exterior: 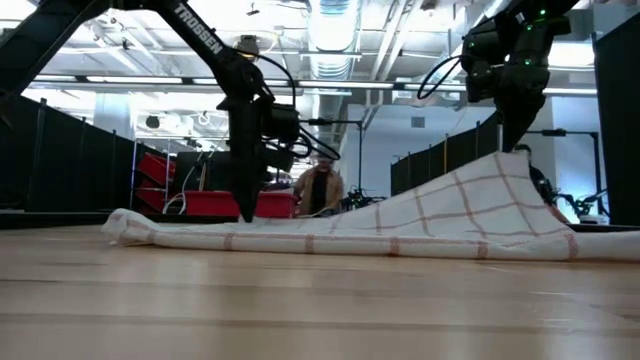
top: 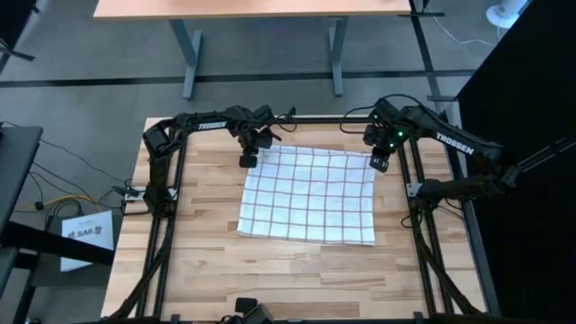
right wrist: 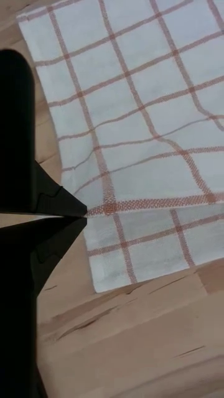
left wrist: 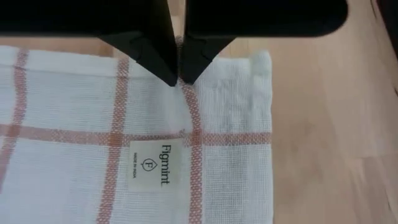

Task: Roll towel
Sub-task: Fold the white striped towel

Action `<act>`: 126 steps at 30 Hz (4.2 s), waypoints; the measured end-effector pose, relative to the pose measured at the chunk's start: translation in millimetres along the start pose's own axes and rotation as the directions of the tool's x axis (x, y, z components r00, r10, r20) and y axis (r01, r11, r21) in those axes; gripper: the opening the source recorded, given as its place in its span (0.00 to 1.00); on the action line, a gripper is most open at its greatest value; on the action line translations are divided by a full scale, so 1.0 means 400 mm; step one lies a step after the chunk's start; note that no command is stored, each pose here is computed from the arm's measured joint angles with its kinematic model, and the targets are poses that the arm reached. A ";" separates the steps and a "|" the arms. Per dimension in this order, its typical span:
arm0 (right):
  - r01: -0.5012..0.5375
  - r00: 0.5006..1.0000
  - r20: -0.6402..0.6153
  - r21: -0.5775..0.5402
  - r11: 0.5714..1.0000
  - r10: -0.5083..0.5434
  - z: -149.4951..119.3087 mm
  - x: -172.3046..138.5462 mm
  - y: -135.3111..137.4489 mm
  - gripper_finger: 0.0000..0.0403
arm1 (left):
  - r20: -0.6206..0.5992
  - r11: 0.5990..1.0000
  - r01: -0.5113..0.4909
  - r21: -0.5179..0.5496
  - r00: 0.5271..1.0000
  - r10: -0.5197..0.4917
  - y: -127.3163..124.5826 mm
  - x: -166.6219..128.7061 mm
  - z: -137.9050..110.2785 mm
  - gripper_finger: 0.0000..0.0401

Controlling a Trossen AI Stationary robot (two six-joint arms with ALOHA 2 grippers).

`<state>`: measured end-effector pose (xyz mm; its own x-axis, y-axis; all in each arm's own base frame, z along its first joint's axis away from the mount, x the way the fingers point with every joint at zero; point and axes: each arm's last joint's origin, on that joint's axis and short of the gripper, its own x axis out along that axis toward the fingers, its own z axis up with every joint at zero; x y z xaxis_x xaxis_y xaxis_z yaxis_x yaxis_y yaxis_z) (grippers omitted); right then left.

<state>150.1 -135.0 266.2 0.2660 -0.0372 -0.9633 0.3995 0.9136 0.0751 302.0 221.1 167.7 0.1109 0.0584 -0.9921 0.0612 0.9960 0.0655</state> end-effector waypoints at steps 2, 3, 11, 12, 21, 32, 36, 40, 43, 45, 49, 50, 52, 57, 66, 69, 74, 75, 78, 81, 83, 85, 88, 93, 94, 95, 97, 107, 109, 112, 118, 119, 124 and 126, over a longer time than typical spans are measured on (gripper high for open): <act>0.000 1.000 -0.001 0.000 1.000 0.000 0.000 0.000 0.000 0.00 | -0.005 1.000 0.003 -0.013 1.000 -0.004 0.000 -0.021 0.006 0.00; 0.000 1.000 -0.001 0.000 1.000 0.000 0.000 0.000 0.000 0.00 | -0.005 1.000 0.002 -0.021 1.000 -0.003 0.002 -0.031 0.010 0.00; -0.007 1.000 -0.021 -0.002 1.000 0.007 -0.005 0.000 0.002 0.00 | 0.028 1.000 -0.016 -0.021 0.999 0.016 -0.030 -0.143 0.038 0.00; -0.010 0.999 -0.031 -0.002 1.000 0.010 -0.007 0.000 0.003 0.00 | 0.031 1.000 -0.016 -0.022 0.999 0.017 -0.040 -0.156 0.038 0.00; -0.036 0.999 -0.013 -0.057 0.998 0.036 -0.021 -0.027 0.080 0.00 | 0.053 0.999 -0.015 -0.048 0.998 0.017 -0.185 -0.273 0.018 0.00; -0.171 0.978 0.110 -0.061 0.983 0.177 -0.106 -0.115 0.225 0.00 | 0.213 0.993 0.011 -0.114 0.977 0.014 -0.361 -0.440 -0.060 0.00; -0.269 0.956 0.096 -0.094 0.959 0.277 -0.137 -0.133 0.275 0.00 | 0.263 0.975 0.151 -0.164 0.959 -0.105 -0.399 -0.475 -0.086 0.00; -0.320 0.943 0.046 -0.144 0.936 0.329 -0.159 -0.137 0.320 0.00 | 0.204 0.940 0.258 -0.223 0.955 -0.213 -0.431 -0.478 -0.103 0.00; -0.372 0.924 0.028 -0.177 0.911 0.382 -0.167 -0.140 0.351 0.00 | 0.194 0.920 0.310 -0.240 0.944 -0.267 -0.451 -0.479 -0.102 0.00; -0.399 0.911 0.037 -0.181 0.899 0.411 -0.167 -0.143 0.366 0.00 | 0.209 0.911 0.340 -0.232 0.932 -0.295 -0.460 -0.480 -0.097 0.00; -0.455 0.881 0.050 -0.187 0.871 0.471 -0.169 -0.151 0.395 0.00 | 0.236 0.891 0.401 -0.213 0.906 -0.351 -0.479 -0.484 -0.087 0.00; -0.469 0.872 0.052 -0.188 0.863 0.486 -0.170 -0.153 0.402 0.00 | 0.242 0.885 0.416 -0.208 0.899 -0.366 -0.483 -0.485 -0.085 0.00; -0.499 0.854 0.055 -0.190 0.845 0.517 -0.173 -0.158 0.417 0.00 | 0.253 0.873 0.446 -0.198 0.884 -0.394 -0.493 -0.486 -0.080 0.00; -0.383 0.905 0.151 -0.120 0.916 0.399 -0.154 -0.150 0.386 0.00 | 0.291 0.925 0.344 -0.163 0.912 -0.288 -0.441 -0.484 -0.082 0.00; -0.157 0.934 0.341 0.120 0.980 0.108 -0.092 -0.145 0.269 0.00 | 0.473 0.979 0.101 -0.177 0.881 -0.005 -0.290 -0.498 -0.085 0.00; -0.082 0.934 0.357 0.223 0.971 -0.003 -0.083 -0.145 0.221 0.00 | 0.509 0.976 0.004 -0.219 0.854 0.110 -0.239 -0.506 -0.092 0.00; 0.036 0.925 0.341 0.355 0.934 -0.166 -0.082 -0.143 0.151 0.00 | 0.478 0.960 -0.062 -0.273 0.857 0.192 -0.165 -0.467 -0.086 0.00; 0.050 0.926 0.330 0.372 0.927 -0.182 -0.084 -0.139 0.140 0.00 | 0.458 0.961 -0.060 -0.272 0.870 0.184 -0.152 -0.446 -0.081 0.00; 0.090 0.928 0.294 0.420 0.903 -0.230 -0.091 -0.128 0.108 0.00 | 0.395 0.963 -0.051 -0.266 0.905 0.158 -0.116 -0.381 -0.071 0.00; 0.129 0.928 0.254 0.466 0.875 -0.272 -0.101 -0.118 0.077 0.00 | 0.333 0.965 -0.037 -0.261 0.934 0.126 -0.082 -0.314 -0.067 0.00; 0.142 0.932 0.227 0.490 0.860 -0.283 -0.109 -0.105 0.062 0.00 | 0.297 0.966 -0.024 -0.258 0.949 0.103 -0.063 -0.268 -0.066 0.00; 0.151 0.939 0.196 0.503 0.851 -0.283 -0.115 -0.083 0.053 0.00 | 0.276 0.966 -0.017 -0.258 0.957 0.091 -0.047 -0.232 -0.065 0.00; 0.164 0.947 0.159 0.506 0.847 -0.278 -0.119 -0.046 0.039 0.00 | 0.250 0.966 -0.008 -0.258 0.965 0.075 -0.029 -0.199 -0.064 0.00; 0.182 0.953 0.120 0.502 0.845 -0.277 -0.107 0.007 0.017 0.00 | 0.253 0.962 -0.015 -0.273 0.964 0.087 0.001 -0.179 -0.073 0.00; 0.186 0.954 0.114 0.502 0.845 -0.278 -0.103 0.014 0.012 0.00 | 0.263 0.959 -0.025 -0.282 0.959 0.102 0.009 -0.179 -0.076 0.00; 0.191 0.954 0.107 0.502 0.843 -0.280 -0.100 0.021 0.006 0.00 | 0.273 0.956 -0.033 -0.292 0.955 0.116 0.017 -0.180 -0.078 0.00; 0.201 0.954 0.097 0.496 0.845 -0.285 -0.091 0.034 -0.008 0.00 | 0.280 0.950 -0.041 -0.309 0.951 0.132 0.030 -0.181 -0.087 0.00; 0.226 0.953 0.072 0.474 0.851 -0.293 -0.078 0.049 -0.043 0.00 | 0.274 0.939 -0.048 -0.341 0.950 0.148 0.033 -0.229 -0.116 0.00; 0.225 0.951 0.084 0.470 0.853 -0.296 -0.080 0.042 -0.042 0.00 | 0.269 0.937 -0.045 -0.346 0.952 0.146 0.025 -0.250 -0.123 0.00; 0.223 0.948 0.100 0.465 0.857 -0.301 -0.082 0.032 -0.041 0.00 | 0.263 0.934 -0.042 -0.354 0.954 0.143 0.011 -0.281 -0.133 0.00; 0.251 0.948 0.058 0.472 0.845 -0.314 -0.086 0.043 -0.071 0.00 | 0.204 0.905 -0.079 -0.418 0.963 0.179 0.056 -0.250 -0.170 0.00; 0.252 0.949 0.052 0.471 0.845 -0.312 -0.086 0.045 -0.076 0.00 | 0.199 0.901 -0.079 -0.426 0.964 0.179 0.060 -0.244 -0.175 0.00; 0.260 0.948 0.037 0.477 0.839 -0.315 -0.084 0.055 -0.093 0.00 | 0.193 0.901 -0.065 -0.429 0.968 0.162 0.076 -0.212 -0.175 0.00; 0.260 0.949 0.034 0.479 0.838 -0.314 -0.083 0.058 -0.097 0.00 | 0.188 0.901 -0.062 -0.429 0.970 0.157 0.082 -0.199 -0.171 0.00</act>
<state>111.5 -157.9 232.5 0.1566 -0.3353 -0.9290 0.8245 0.5623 -0.0640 227.2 253.7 241.3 0.3040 0.1999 -0.9315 -0.3774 0.9230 0.0750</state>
